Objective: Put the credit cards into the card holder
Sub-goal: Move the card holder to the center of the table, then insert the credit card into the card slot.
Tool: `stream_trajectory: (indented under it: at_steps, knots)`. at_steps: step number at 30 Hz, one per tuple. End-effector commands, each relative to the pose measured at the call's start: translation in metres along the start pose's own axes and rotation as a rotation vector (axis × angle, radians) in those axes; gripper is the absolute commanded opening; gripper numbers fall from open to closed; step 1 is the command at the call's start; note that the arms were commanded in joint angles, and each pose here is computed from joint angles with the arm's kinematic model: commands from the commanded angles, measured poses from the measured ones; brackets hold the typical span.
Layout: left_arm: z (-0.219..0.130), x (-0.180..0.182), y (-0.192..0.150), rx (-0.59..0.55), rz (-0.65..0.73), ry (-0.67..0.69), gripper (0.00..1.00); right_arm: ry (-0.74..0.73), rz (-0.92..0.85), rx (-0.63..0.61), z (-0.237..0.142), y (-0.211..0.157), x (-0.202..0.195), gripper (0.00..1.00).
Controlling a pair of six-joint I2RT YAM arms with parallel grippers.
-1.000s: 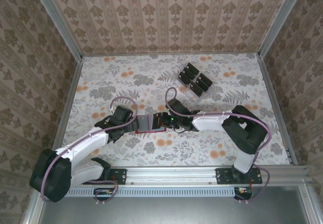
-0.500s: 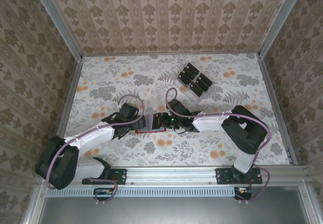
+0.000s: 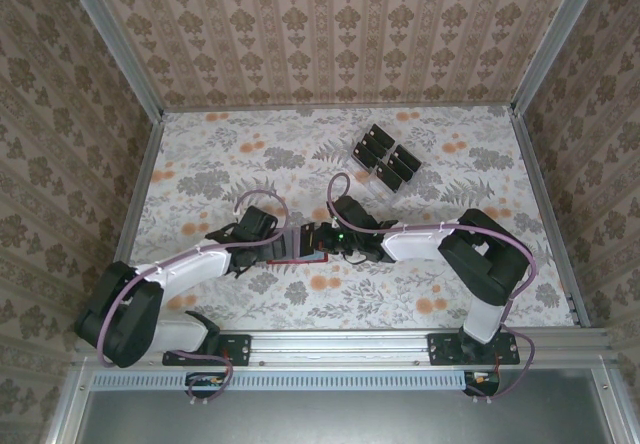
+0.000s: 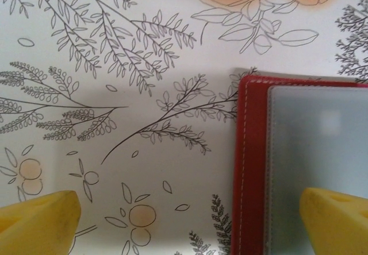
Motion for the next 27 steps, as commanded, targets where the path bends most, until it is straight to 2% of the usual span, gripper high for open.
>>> stream_trajectory:
  at_steps: [1,13,27]
  knots:
    - [0.001,0.009,-0.007,0.028,-0.004,0.056,1.0,0.054,-0.015,-0.023,-0.007,0.004,0.009,0.0]
    - [0.002,0.017,-0.015,0.05,-0.019,0.09,1.0,0.169,0.0,-0.132,-0.009,0.012,0.013,0.0]
    - [0.004,0.02,-0.021,0.058,-0.026,0.094,1.0,0.176,0.031,-0.153,0.004,0.01,0.007,0.0]
Point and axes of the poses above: each hand's point on the last joint's axis, 136 mm out from that joint toward the fingers, its own z axis out along the fingers, its own x axis along the line the jaws close on, y = z × x, the point moved 2 cm from there along -z, back along the fingers, and after that the axes turned 2 degrees about z, right-handed, at the moved point
